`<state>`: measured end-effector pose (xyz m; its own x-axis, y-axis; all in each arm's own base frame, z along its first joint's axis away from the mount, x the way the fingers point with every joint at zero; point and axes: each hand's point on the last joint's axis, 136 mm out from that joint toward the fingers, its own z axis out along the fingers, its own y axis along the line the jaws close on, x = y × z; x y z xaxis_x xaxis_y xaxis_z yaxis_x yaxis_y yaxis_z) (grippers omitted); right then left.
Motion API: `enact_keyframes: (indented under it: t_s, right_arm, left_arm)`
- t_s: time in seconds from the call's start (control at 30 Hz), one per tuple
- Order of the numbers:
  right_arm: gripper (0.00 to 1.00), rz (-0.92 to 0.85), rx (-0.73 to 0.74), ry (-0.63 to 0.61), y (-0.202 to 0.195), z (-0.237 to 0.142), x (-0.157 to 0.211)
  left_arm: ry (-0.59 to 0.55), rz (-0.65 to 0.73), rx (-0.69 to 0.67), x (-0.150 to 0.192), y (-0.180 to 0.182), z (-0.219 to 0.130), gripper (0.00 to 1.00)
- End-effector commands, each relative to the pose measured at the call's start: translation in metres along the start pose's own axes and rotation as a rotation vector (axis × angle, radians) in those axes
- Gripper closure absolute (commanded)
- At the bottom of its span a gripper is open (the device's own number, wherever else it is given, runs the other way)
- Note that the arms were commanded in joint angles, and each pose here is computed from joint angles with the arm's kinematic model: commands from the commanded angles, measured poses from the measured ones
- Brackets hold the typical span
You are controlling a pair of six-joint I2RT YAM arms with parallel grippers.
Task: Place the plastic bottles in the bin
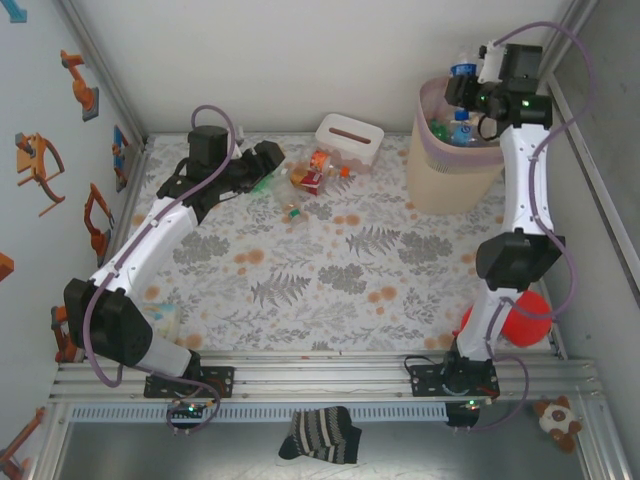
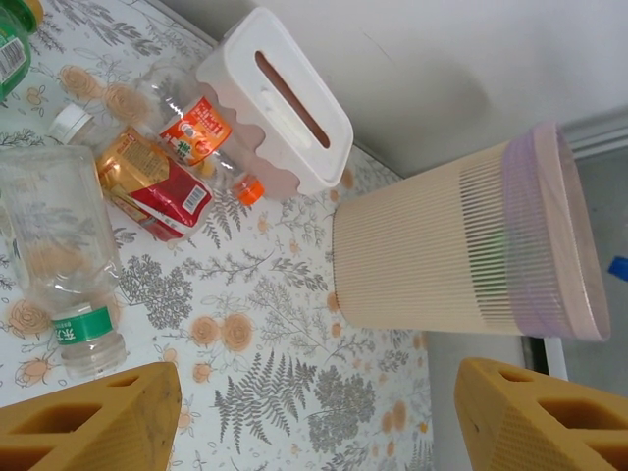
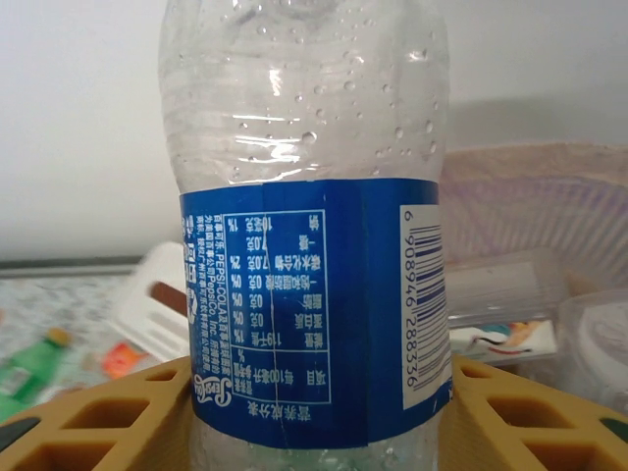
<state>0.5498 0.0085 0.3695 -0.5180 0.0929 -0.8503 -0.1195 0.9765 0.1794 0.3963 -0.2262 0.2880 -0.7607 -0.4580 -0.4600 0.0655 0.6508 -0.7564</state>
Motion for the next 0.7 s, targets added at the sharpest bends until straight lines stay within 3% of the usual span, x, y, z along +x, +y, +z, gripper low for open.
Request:
enact_keyframes:
  t_s: [0.0, 0.3, 0.67]
  right_arm:
    - [0.45, -0.108, 0.101, 0.059, -0.023, 0.014, 0.015]
    - [0.45, -0.19, 0.158, 0.183, -0.046, 0.051, 0.052]
    - [0.41, -0.12, -0.002, 0.325, -0.028, 0.077, 0.102]
  left_arm:
    - [0.013, 0.021, -0.014, 0.002, 0.003, -0.001, 0.27]
    - [0.022, 0.021, -0.061, 0.005, 0.013, 0.002, 0.27]
    - [0.056, 0.027, -0.12, 0.011, 0.028, 0.011, 0.27]
